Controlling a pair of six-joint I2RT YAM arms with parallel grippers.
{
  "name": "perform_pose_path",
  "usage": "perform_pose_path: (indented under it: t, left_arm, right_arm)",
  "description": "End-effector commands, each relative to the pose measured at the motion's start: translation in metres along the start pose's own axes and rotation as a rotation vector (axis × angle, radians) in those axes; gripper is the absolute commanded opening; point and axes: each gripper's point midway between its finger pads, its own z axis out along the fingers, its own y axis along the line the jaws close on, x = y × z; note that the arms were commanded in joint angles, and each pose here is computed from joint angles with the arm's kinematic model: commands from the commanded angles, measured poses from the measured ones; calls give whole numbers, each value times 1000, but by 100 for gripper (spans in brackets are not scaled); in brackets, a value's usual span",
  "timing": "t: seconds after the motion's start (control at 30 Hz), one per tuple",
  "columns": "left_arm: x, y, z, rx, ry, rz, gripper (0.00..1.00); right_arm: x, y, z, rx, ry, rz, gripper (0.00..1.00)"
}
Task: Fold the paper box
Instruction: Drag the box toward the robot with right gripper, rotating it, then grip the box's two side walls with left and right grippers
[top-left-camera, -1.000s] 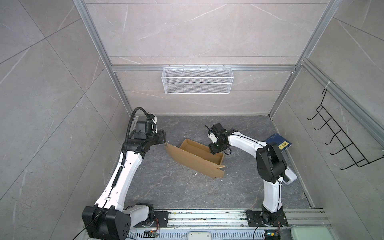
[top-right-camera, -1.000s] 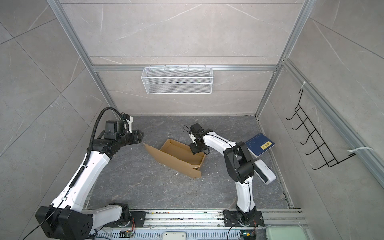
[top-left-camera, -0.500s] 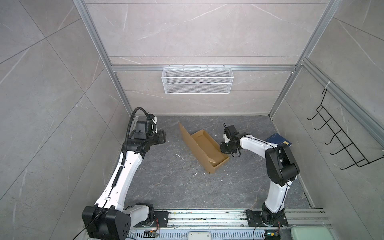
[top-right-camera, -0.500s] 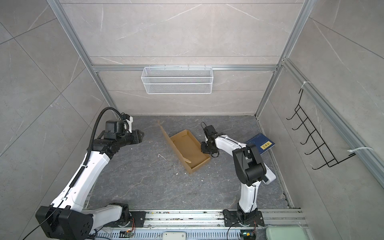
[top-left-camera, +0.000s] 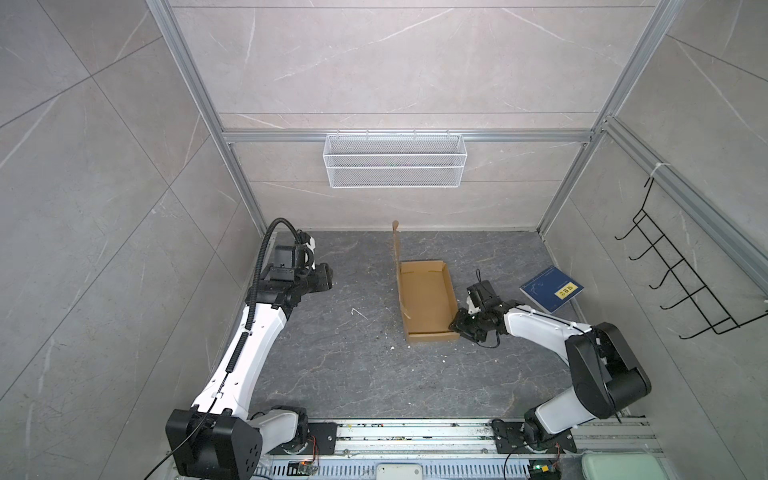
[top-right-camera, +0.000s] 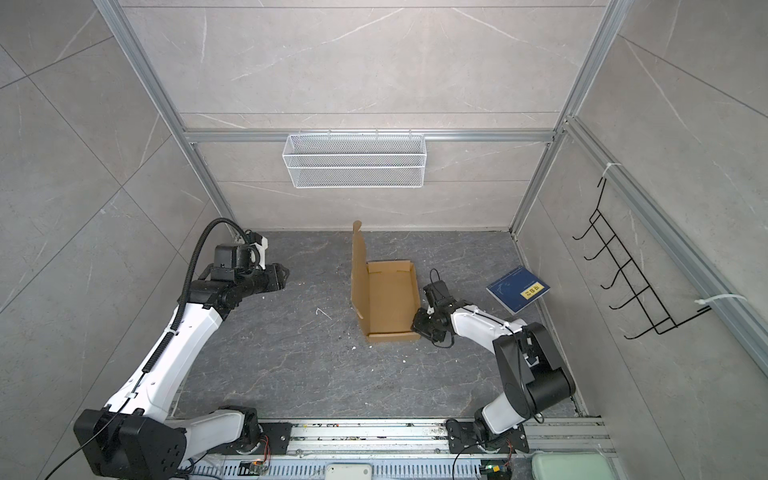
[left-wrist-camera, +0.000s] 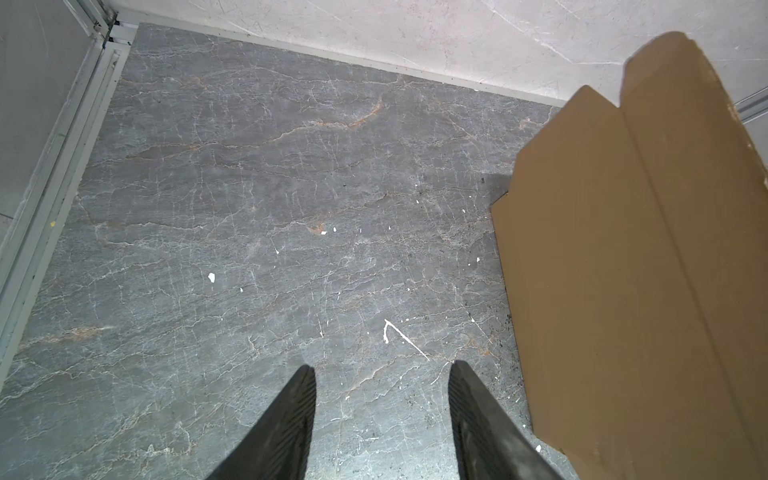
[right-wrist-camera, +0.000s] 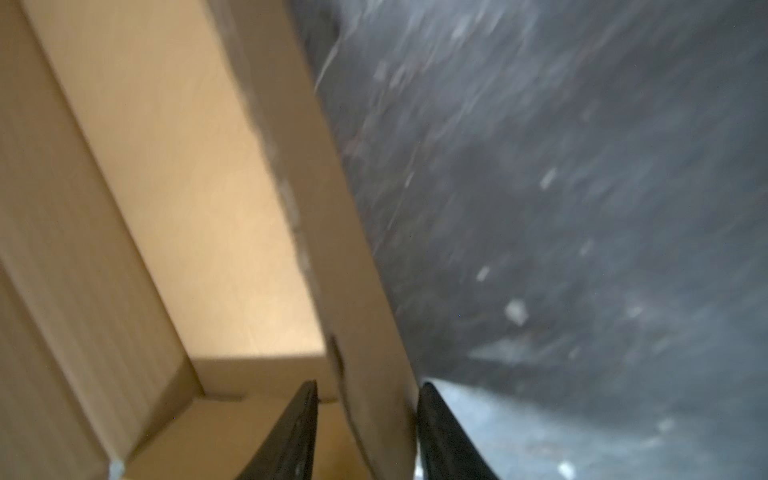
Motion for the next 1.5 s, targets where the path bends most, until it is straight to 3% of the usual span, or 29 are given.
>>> perform_pose_path:
  t: [0.0, 0.3, 0.43, 0.63, 0.83, 0.9, 1.03, 1.23, 1.47]
  left_arm:
    - [-6, -3, -1, 18, -30, -10, 54]
    - [-2, 3, -2, -8, -32, -15, 54]
    - [-2, 9, -10, -33, -53, -18, 54]
    - [19, 22, -14, -68, -11, -90, 51]
    - [62, 11, 3, 11, 73, -259, 52]
    - [77, -1, 10, 36, 89, -257, 54]
    - [93, -29, 27, 122, 77, -226, 56]
    - [105, -33, 57, 148, 114, -234, 52]
    - [115, -44, 80, 184, 146, -227, 48]
  right_arm:
    - [23, 26, -2, -64, -7, 42, 47]
    - [79, 134, 24, -213, 48, -96, 55]
    - [79, 178, 3, -321, 40, -253, 59]
    - [39, 150, -52, -216, -44, -483, 63]
    - [-44, 90, -88, -1, -173, -546, 65]
    - [-61, 80, -92, 49, -233, -540, 66]
    - [-76, 68, -73, 94, -263, -495, 65]
    - [-83, 59, -44, 91, -291, -414, 60]
    - [-79, 51, -17, 86, -258, -400, 58]
